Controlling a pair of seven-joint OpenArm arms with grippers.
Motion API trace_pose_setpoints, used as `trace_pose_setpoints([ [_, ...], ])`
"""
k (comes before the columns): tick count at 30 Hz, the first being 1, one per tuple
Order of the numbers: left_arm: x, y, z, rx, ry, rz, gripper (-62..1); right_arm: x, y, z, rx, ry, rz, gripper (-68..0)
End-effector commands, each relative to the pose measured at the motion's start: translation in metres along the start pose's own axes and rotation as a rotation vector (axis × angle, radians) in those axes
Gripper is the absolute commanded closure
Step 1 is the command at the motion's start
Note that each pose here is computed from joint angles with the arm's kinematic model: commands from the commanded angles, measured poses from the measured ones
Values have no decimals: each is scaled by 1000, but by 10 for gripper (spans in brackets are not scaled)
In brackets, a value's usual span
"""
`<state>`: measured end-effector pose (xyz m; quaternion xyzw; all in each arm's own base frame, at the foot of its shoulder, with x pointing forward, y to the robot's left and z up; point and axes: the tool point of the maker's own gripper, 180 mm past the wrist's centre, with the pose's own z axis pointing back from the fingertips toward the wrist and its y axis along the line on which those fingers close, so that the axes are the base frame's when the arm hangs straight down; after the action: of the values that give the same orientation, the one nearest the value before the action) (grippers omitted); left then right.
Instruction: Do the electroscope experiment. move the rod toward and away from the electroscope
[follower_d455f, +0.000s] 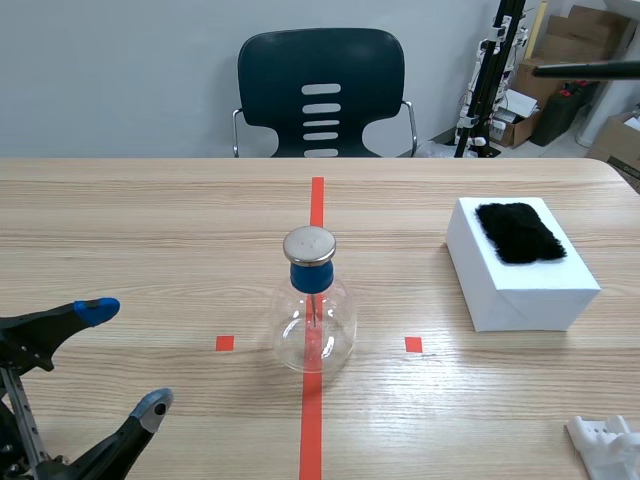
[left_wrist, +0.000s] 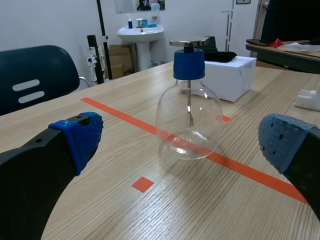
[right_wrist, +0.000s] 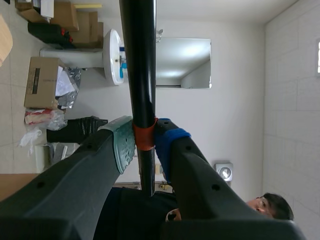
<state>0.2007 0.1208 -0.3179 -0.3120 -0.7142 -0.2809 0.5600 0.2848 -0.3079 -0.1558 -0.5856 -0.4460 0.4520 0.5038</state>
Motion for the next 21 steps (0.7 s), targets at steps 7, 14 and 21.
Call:
trace_pose_setpoints([
  [7, 6, 1, -3, 0, -31, -2, -623, -20, 15, 33, 36, 44, -54, -4],
  [14, 6, 1, -3, 0, -31, -2, -623, -34, 25, 50, 57, 110, -124, -4],
  [21, 6, 1, -3, 0, -31, -2, -623, -39, 35, 60, 73, 162, -228, -5],
])
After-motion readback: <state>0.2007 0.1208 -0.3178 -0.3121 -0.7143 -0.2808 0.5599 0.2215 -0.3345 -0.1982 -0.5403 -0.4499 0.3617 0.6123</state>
